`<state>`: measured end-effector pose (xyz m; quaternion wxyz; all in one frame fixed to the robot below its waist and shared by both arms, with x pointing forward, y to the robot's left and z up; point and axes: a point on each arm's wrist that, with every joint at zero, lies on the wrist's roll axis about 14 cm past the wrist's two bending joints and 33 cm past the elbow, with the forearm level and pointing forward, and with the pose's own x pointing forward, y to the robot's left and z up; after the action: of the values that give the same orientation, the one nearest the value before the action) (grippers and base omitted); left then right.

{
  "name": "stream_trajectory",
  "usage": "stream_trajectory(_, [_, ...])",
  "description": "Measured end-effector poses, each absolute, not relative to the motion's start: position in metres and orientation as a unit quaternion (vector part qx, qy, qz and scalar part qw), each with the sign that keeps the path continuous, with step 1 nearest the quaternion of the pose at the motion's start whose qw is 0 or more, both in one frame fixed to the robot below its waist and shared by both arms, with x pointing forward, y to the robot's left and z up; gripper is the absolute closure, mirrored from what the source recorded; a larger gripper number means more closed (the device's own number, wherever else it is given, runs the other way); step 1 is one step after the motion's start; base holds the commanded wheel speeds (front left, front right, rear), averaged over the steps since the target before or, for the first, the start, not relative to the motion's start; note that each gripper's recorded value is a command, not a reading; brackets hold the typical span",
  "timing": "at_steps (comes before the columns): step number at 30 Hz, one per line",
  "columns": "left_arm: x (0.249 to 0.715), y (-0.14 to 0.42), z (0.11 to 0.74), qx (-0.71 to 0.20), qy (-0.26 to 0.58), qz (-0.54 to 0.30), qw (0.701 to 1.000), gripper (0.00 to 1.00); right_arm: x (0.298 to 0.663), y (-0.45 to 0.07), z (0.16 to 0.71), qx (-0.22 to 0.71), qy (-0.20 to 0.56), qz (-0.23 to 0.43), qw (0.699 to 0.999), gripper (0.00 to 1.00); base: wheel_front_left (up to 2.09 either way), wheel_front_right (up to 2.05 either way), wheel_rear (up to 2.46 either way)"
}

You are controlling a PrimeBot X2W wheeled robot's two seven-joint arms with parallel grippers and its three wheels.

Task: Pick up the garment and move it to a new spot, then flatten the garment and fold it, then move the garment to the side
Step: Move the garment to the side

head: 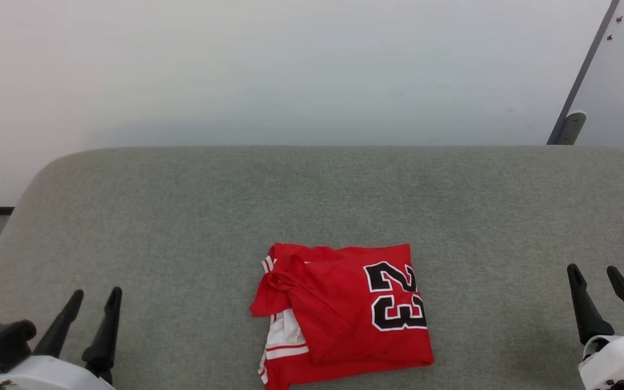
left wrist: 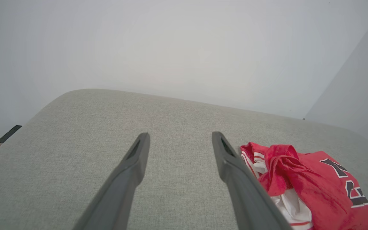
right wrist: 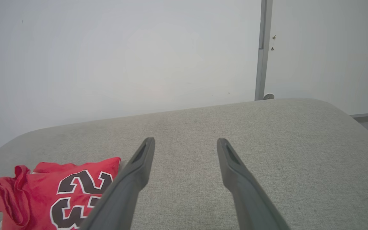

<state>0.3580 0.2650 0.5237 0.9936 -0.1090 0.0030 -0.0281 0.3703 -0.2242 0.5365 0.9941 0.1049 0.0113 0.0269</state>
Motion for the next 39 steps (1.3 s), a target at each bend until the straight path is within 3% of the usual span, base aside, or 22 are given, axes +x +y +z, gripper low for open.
stream_trajectory(8, [0.354, 0.271, 0.523, -0.106, 0.005, -0.019, 0.994, 0.00, 0.375, -0.209, 0.531, 0.106, 0.029, 0.048, 0.993, 0.00, 0.00, 0.00, 0.00])
stream_trajectory(21, [0.338, 0.284, 0.521, -0.096, -0.003, 0.009, 0.995, 0.00, 0.404, -0.138, 0.507, 0.100, 0.101, 0.152, 0.978, 0.00, 0.00, 0.00, 0.00])
stream_trajectory(29, [0.328, 0.297, 0.516, -0.103, -0.008, 0.036, 0.994, 0.00, 0.416, -0.095, 0.473, 0.080, 0.186, 0.214, 0.956, 0.00, 0.00, 0.00, 0.00])
stream_trajectory(39, [0.317, 0.311, 0.506, -0.106, 0.000, 0.064, 0.992, 0.00, 0.417, -0.074, 0.417, 0.049, 0.322, 0.240, 0.914, 0.00, 0.00, 0.00, 0.00])
